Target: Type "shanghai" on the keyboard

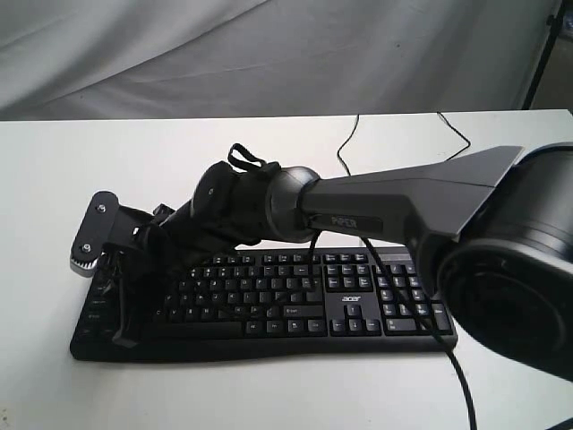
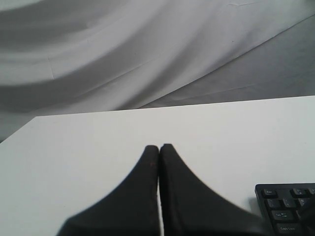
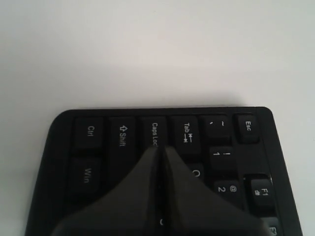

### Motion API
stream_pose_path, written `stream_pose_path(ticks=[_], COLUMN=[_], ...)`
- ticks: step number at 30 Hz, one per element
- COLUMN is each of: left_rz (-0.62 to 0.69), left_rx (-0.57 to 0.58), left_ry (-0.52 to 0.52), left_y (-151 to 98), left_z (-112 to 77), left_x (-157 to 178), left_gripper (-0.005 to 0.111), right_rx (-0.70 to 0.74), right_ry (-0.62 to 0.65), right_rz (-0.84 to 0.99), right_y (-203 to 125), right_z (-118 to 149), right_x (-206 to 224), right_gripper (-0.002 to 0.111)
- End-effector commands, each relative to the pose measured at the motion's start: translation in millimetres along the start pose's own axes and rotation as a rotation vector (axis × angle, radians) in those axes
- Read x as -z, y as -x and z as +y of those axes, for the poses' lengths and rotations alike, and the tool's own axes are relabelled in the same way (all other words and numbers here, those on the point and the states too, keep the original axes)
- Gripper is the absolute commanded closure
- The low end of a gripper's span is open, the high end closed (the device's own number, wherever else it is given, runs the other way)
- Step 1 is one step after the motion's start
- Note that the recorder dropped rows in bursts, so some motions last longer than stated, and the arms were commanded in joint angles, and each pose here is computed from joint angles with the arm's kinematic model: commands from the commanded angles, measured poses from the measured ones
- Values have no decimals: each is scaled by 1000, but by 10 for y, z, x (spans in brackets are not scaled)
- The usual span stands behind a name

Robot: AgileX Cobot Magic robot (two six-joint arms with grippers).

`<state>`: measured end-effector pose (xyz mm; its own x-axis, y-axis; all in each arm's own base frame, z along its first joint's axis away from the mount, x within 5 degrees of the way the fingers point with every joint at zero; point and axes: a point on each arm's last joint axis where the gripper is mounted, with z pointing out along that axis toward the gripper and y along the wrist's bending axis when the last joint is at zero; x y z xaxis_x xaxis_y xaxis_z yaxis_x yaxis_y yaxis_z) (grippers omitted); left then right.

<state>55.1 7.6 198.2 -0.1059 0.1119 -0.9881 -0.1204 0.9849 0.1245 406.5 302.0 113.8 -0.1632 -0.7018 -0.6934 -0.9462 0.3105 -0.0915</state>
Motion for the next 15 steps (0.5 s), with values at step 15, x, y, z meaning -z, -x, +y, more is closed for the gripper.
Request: stream_pose_path(ticks=[15], left_rz=[5], left_rx=[3], left_ry=[-5], left_y=[-16], left_z=[-4], left_x=[-6], left_gripper=[106], right_rx=[27], right_ry=[-6], right_rz=[2], right_y=[16], right_z=[-11], right_x=[6], right_gripper=[108])
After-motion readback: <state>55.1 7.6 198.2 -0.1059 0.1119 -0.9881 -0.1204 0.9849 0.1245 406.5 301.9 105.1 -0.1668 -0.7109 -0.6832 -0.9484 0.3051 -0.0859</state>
